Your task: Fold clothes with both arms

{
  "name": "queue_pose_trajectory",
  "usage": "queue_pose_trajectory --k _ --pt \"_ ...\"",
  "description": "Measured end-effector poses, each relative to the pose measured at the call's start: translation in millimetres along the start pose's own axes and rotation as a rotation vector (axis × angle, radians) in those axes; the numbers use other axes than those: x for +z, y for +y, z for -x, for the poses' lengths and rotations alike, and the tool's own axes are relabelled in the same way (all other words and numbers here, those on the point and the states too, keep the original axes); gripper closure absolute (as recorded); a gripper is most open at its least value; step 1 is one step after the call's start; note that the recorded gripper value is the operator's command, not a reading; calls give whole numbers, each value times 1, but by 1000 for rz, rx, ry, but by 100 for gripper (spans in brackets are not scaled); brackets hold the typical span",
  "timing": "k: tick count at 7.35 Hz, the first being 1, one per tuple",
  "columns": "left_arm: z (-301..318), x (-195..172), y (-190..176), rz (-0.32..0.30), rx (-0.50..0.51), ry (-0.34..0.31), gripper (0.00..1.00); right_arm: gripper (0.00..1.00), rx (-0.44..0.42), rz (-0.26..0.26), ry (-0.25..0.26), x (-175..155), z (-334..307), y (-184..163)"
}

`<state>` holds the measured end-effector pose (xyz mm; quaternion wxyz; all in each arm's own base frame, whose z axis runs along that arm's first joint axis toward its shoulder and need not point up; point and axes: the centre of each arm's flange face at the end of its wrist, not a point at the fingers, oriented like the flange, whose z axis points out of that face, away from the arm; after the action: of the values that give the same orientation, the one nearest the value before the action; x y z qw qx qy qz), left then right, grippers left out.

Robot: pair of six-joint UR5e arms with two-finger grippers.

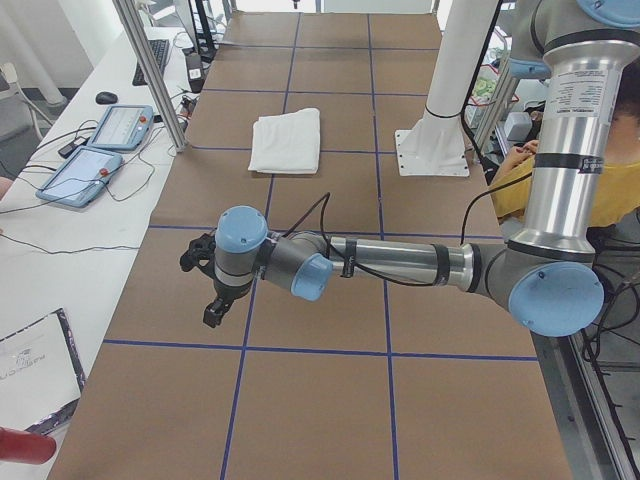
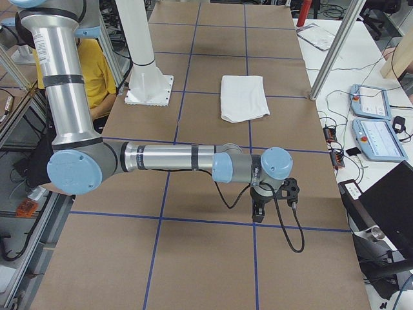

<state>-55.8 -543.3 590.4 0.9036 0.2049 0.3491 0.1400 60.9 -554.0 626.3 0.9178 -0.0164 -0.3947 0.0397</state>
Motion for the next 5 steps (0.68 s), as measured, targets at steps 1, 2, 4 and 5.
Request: queue_pose_trajectory --k 1,2,4,5 --pt "0 0 13 19 -19 2 1 0 4 5 1 -4 3 16" --pt "0 2 22 27 -27 5 1 0 1 3 1 -7 6 26" --pt "1 3 31 33 -28 8 1 0 -7 -2 1 -9 9 32" --pt "-1 2 33 31 -25 8 1 0 -9 -3 1 -9 10 32"
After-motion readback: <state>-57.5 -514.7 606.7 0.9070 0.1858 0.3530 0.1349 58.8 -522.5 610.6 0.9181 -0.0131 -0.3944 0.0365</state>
